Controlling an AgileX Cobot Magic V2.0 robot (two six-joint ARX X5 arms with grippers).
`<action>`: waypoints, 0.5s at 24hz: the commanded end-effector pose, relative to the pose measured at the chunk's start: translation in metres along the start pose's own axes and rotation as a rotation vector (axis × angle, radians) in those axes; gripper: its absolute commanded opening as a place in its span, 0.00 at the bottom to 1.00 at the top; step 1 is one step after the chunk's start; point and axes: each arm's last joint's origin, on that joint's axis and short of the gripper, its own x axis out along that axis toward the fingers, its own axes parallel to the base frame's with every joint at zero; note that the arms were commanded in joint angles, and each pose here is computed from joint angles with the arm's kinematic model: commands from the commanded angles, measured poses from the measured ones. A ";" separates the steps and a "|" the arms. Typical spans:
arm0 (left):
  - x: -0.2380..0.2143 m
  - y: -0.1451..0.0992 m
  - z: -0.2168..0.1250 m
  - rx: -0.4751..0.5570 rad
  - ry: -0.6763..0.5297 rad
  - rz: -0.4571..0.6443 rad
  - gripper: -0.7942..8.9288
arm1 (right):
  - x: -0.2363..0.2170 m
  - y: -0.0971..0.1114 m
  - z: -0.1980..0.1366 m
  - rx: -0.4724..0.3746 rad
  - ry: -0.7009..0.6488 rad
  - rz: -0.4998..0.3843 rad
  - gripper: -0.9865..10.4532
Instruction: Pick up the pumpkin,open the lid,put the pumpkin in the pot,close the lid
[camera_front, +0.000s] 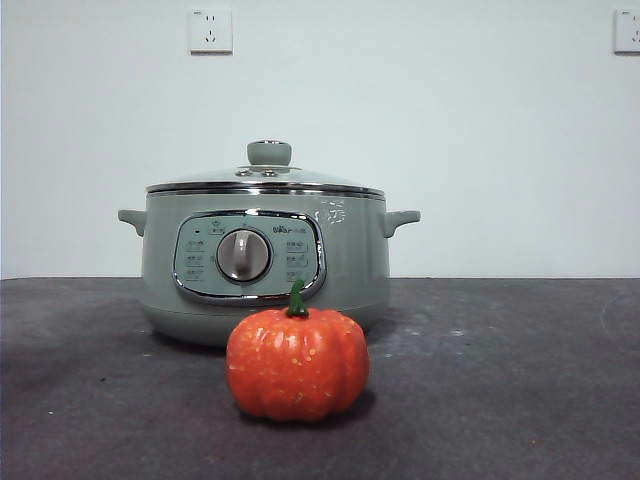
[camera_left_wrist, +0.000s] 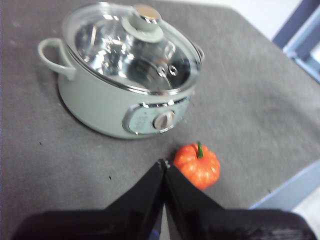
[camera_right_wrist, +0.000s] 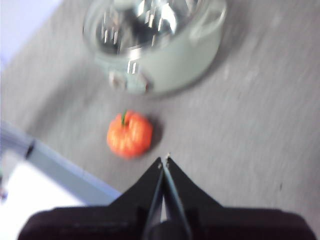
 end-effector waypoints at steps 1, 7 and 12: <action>-0.001 -0.002 0.004 0.068 0.008 -0.019 0.07 | 0.001 0.002 0.000 -0.051 0.014 0.018 0.08; 0.000 -0.002 0.005 0.068 0.011 -0.018 0.84 | 0.002 0.002 0.002 -0.027 0.000 0.018 0.66; 0.000 -0.002 0.005 0.065 0.011 -0.019 0.91 | 0.005 0.003 0.003 -0.025 0.015 0.037 0.75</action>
